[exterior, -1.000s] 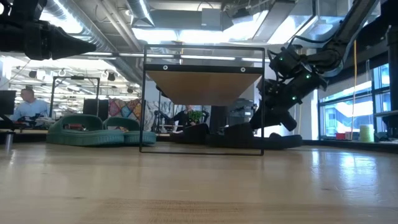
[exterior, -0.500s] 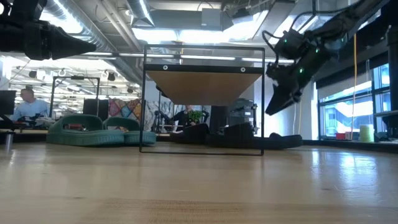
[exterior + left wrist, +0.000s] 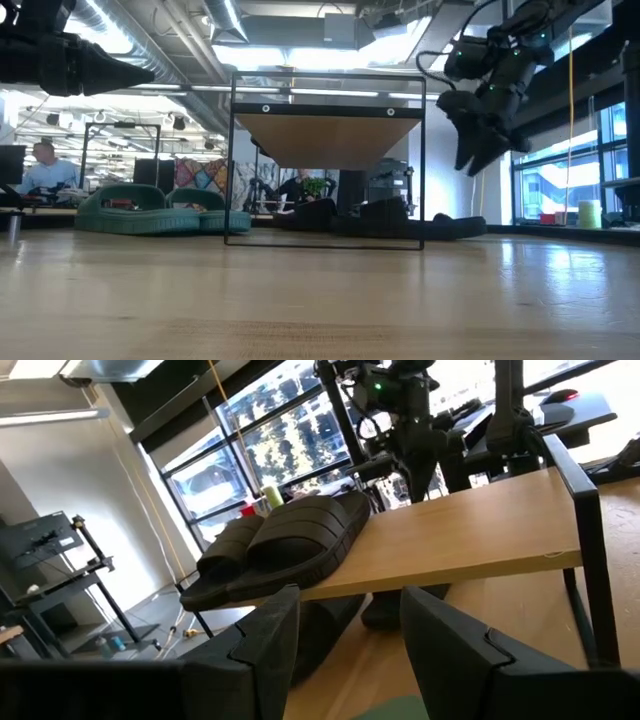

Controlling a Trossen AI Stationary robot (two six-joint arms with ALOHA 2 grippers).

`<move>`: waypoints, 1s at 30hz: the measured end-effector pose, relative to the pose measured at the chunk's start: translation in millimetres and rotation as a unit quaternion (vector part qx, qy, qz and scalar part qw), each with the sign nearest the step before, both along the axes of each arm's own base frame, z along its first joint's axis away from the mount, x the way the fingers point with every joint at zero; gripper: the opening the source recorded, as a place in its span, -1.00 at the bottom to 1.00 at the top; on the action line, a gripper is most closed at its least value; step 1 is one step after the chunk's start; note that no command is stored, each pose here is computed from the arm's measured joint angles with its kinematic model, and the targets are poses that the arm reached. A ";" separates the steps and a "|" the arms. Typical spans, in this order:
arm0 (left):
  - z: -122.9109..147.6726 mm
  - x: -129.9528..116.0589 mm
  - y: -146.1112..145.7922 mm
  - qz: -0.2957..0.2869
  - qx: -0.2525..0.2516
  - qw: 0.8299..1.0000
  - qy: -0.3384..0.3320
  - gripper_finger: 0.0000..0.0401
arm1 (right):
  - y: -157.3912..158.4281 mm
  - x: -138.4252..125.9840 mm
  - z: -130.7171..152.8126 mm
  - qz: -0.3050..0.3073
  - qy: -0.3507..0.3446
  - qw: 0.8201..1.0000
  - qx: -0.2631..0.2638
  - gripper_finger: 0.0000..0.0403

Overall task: Pick and place slides into the shelf
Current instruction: Put the black slide under the shelf

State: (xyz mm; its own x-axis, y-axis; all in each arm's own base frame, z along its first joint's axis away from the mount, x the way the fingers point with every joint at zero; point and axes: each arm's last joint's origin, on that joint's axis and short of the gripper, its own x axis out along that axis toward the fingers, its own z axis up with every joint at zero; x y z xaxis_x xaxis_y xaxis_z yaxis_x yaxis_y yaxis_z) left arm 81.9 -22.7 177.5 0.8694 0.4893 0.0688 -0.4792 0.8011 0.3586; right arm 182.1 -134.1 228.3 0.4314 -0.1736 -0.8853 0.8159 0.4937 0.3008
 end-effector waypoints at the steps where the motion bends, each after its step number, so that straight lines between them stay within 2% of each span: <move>1: 0.1 0.0 0.0 0.000 -0.004 1.000 -0.002 -0.16 | 0.8 -1.1 -2.5 -0.022 0.001 1.000 0.013 -0.28; 4: 0.0 0.0 0.0 -0.002 -0.027 1.000 -0.015 -0.16 | 3.9 -5.1 -12.8 -0.086 0.006 0.995 0.055 -0.28; 11: 0.0 0.0 0.0 -0.004 -0.043 0.999 -0.024 -0.16 | 9.2 -12.1 -32.3 -0.131 0.021 0.987 0.088 -0.28; 30: 0.0 0.0 0.0 -0.003 -0.043 0.999 -0.024 -0.16 | 16.6 -20.8 -81.3 -0.164 -0.040 0.982 0.087 -0.28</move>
State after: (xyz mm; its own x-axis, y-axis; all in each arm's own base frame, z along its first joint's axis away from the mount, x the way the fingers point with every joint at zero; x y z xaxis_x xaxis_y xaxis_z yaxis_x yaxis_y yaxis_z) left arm 81.9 -22.7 177.5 0.8695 0.4892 0.0688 -0.4886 0.8311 0.2655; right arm 161.2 -117.5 147.0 0.4471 -0.1626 -0.8796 0.8927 0.1443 0.4270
